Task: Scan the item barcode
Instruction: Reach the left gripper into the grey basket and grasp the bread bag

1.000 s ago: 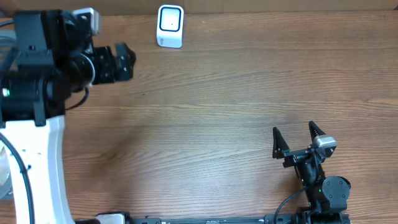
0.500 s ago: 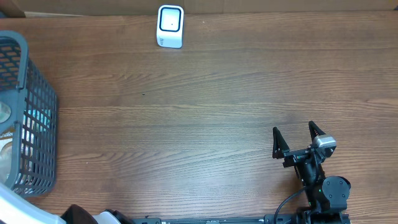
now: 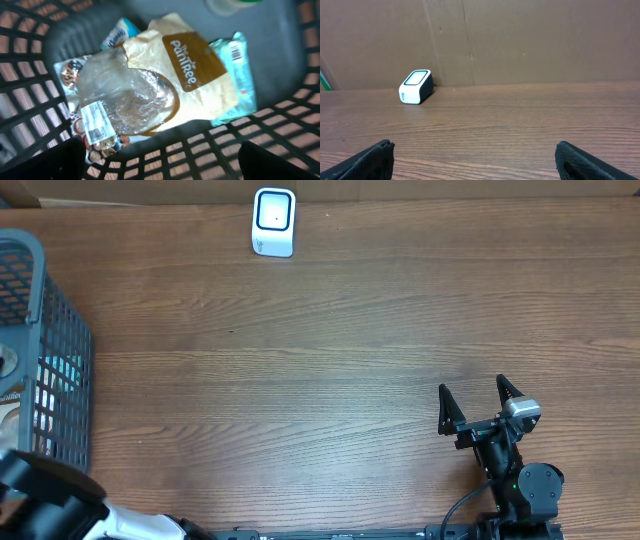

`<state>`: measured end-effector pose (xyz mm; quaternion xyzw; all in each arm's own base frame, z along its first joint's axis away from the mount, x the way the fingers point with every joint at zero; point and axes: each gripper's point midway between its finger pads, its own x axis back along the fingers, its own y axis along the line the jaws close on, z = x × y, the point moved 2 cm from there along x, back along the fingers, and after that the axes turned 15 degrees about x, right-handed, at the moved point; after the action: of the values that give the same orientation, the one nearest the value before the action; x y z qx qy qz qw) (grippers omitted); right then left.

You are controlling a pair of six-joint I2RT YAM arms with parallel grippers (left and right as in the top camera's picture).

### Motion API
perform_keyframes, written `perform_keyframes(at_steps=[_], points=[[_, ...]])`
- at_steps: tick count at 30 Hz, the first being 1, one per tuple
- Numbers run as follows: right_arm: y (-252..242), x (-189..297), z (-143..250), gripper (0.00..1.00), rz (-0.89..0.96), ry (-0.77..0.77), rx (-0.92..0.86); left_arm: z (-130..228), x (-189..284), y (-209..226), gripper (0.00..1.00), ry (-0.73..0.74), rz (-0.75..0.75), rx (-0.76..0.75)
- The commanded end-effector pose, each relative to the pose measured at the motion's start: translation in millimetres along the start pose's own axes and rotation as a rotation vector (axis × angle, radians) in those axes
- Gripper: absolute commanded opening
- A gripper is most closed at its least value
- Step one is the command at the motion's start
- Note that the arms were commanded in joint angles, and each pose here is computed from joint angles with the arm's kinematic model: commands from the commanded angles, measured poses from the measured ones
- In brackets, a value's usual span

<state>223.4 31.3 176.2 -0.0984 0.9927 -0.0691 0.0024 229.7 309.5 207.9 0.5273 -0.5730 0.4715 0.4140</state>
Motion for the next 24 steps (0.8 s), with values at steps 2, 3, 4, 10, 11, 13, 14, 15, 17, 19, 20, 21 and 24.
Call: perform_keyframes(at_steps=[2, 3, 4, 10, 11, 13, 14, 15, 17, 19, 20, 21, 24], points=[[-1.1, -0.2, 2.7, 1.0, 0.008, 0.0, -0.001, 2.5, -32.5, 0.6, 1.0, 0.066, -0.057, -0.079], [-1.2, -0.2, 2.7, 1.0, 0.008, 0.0, -0.001, 3.7, -38.0, -1.8, 1.0, 0.075, -0.06, -0.104], [-1.2, -0.2, 2.7, 1.0, 0.008, 0.0, -0.001, 4.4, -40.4, -2.8, 1.0, 0.079, -0.062, -0.111], [-1.2, -0.2, 2.7, 1.0, 0.008, 0.0, -0.001, 12.7, -58.0, -14.6, 0.99, 0.11, -0.075, -0.193], [-1.2, -0.2, 2.7, 1.0, 0.008, 0.0, -0.001, 15.6, -62.0, -17.0, 1.0, 0.118, -0.078, -0.218], [-1.2, -0.2, 2.7, 1.0, 0.008, 0.0, -0.001, 19.5, -66.4, -20.4, 1.0, 0.126, -0.085, -0.253], [-1.2, -0.2, 2.7, 1.0, 0.008, 0.0, -0.001, 21.7, -67.7, -22.8, 1.0, 0.128, -0.088, -0.276], [-1.2, -0.2, 2.7, 1.0, 0.008, 0.0, -0.001, 22.8, -68.3, -24.3, 1.0, 0.129, -0.087, -0.288], [-1.2, -0.2, 2.7, 1.0, 0.008, 0.0, -0.001, 23.2, -68.9, -26.8, 1.0, 0.117, -0.092, -0.32], [-1.2, -0.2, 2.7, 1.0, 0.008, 0.0, -0.001, 23.9, -69.0, -27.9, 1.0, 0.113, -0.095, -0.349], [-1.2, -0.2, 2.7, 1.0, 0.008, 0.0, -0.001, 23.6, -69.1, -27.9, 1.0, 0.111, -0.097, -0.359], [-1.2, -0.2, 2.7, 1.0, 0.008, 0.0, -0.001, 21.3, -68.8, -25.6, 1.0, 0.095, -0.121, -0.365], [-1.2, -0.2, 2.7, 1.0, 0.008, 0.0, -0.001, 17.8, -69.2, -21.7, 1.0, 0.069, -0.16, -0.373]])
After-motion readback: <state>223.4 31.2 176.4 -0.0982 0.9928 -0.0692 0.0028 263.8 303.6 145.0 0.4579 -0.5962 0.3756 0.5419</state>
